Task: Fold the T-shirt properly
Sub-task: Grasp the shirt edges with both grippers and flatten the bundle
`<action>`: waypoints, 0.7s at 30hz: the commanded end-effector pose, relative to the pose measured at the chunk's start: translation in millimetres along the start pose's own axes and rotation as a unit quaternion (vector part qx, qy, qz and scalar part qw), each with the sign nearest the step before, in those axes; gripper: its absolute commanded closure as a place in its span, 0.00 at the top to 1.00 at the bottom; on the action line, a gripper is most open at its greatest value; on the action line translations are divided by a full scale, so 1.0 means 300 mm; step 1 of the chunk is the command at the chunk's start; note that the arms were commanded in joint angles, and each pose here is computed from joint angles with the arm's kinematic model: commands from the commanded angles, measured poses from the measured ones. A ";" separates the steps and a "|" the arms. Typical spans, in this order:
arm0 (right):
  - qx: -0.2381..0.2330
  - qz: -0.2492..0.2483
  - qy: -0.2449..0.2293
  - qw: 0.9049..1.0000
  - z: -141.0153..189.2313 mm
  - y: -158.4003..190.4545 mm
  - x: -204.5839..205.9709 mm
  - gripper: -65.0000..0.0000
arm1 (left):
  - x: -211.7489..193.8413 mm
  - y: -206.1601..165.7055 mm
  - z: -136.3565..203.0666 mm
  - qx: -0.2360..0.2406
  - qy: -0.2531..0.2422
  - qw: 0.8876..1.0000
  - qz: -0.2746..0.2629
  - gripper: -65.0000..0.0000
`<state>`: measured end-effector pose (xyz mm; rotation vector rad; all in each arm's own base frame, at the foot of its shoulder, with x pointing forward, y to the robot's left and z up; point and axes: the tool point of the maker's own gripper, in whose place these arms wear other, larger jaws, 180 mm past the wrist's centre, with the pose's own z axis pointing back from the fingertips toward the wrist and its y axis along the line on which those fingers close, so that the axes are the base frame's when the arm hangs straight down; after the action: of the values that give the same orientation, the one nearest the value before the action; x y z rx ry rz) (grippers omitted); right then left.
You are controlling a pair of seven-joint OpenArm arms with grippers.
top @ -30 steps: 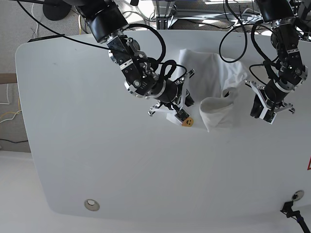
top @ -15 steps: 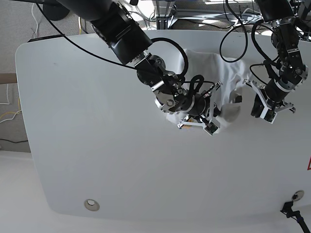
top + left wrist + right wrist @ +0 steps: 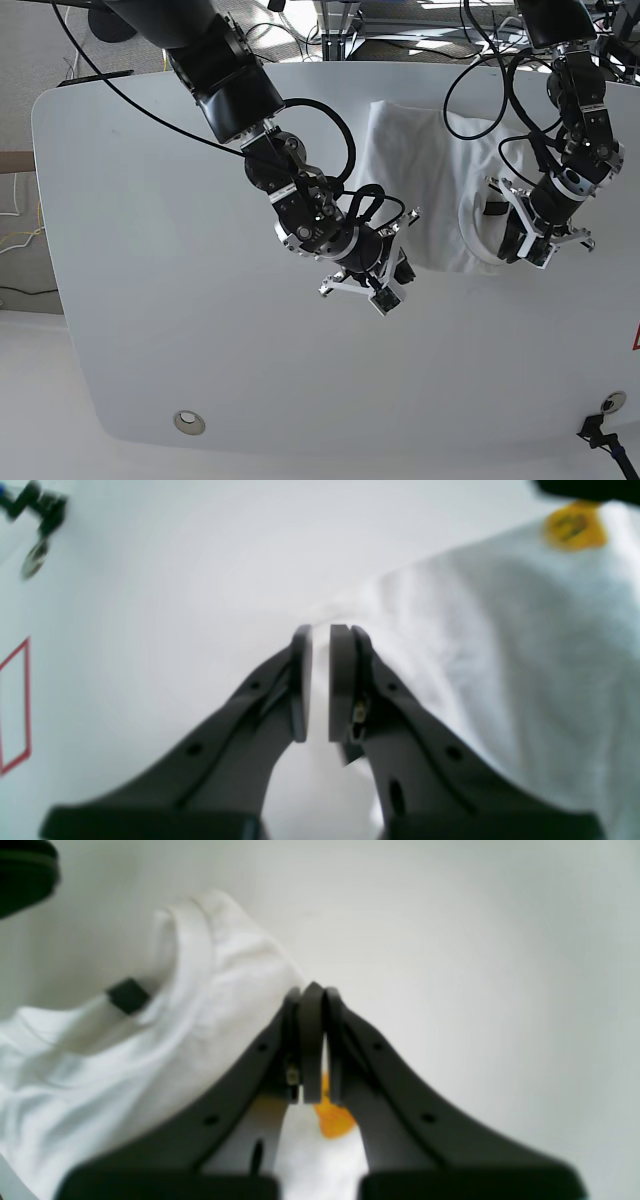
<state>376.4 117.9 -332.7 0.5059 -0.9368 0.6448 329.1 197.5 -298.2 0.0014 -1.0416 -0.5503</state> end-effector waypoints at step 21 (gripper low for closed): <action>-0.007 -0.043 0.037 0.998 0.036 -0.015 -0.293 0.00 | -0.344 -0.201 -0.083 -0.078 0.137 0.987 0.030 0.07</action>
<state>330.8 83.4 -408.0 0.5140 -0.8297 0.5722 283.1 182.0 -409.8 -0.0934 -0.7302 -0.5533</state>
